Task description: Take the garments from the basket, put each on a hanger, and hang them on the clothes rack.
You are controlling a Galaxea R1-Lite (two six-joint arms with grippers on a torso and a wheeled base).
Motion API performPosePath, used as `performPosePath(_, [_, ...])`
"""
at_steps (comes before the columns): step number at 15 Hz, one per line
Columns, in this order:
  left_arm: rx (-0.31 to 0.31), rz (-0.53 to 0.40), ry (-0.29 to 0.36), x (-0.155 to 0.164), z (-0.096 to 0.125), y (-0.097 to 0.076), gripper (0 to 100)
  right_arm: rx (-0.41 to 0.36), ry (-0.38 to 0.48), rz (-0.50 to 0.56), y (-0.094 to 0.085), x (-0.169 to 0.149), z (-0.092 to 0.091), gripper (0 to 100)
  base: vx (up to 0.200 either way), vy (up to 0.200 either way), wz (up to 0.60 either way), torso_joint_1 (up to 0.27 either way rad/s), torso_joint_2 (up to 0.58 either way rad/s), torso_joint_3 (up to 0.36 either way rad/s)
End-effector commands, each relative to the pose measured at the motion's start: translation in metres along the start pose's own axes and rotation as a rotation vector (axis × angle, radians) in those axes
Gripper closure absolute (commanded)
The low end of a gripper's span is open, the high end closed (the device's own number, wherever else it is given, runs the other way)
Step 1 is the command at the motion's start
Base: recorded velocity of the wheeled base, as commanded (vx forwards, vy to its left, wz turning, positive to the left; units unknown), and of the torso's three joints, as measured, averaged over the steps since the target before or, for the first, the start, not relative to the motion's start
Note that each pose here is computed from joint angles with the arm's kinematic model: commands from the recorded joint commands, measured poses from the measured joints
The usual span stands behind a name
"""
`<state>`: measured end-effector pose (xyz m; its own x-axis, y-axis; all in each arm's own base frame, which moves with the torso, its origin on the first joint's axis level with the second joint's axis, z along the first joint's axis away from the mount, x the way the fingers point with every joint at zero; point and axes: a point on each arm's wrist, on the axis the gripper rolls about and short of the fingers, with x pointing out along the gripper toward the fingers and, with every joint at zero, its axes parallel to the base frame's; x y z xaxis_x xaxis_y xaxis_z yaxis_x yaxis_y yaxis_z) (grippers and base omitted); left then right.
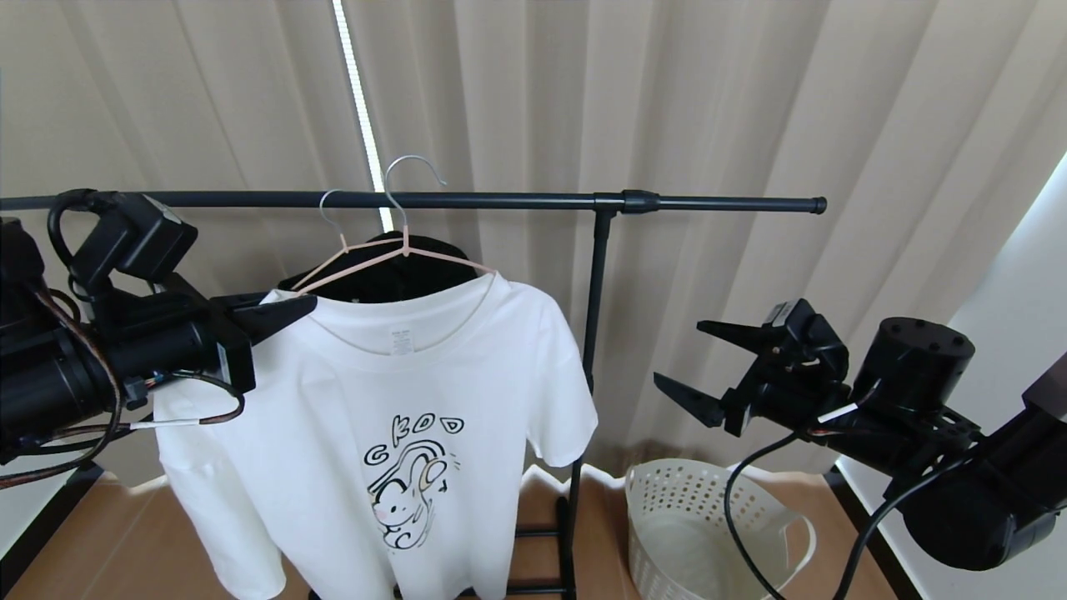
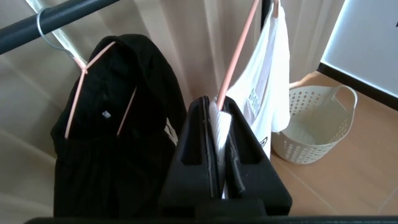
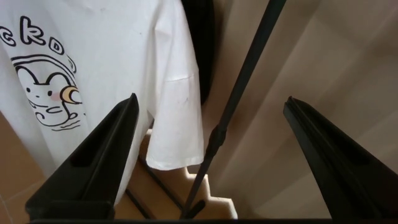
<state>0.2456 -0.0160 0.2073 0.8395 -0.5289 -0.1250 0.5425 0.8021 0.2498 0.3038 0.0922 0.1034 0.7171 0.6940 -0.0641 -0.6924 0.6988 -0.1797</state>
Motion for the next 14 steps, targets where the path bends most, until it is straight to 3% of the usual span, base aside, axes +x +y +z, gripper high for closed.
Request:
performPosePath(1, [-0.011,-0.001,0.019,0.006,-0.007,0.002,100,-0.005,-0.006,-0.001,0.000,0.000,0.002,0,0.000,0.000,0.00,0.000,0.00,0.000])
performPosePath(9, [-0.035,0.029,0.078,0.032,-0.021,0.013,100,-0.004,-0.005,0.000,0.000,-0.001,0.002,0,0.000,0.000,0.00,0.000,0.00,0.000])
performPosePath(12, [-0.029,0.075,0.085,0.052,-0.020,0.025,100,-0.005,-0.006,-0.004,0.000,-0.001,0.002,0,0.000,0.000,0.00,0.000,0.00,0.000])
performPosePath(14, [-0.057,0.106,0.088,0.065,-0.019,0.027,100,-0.006,-0.007,-0.010,0.000,0.000,0.003,0,0.000,0.000,0.00,0.000,0.00,0.000])
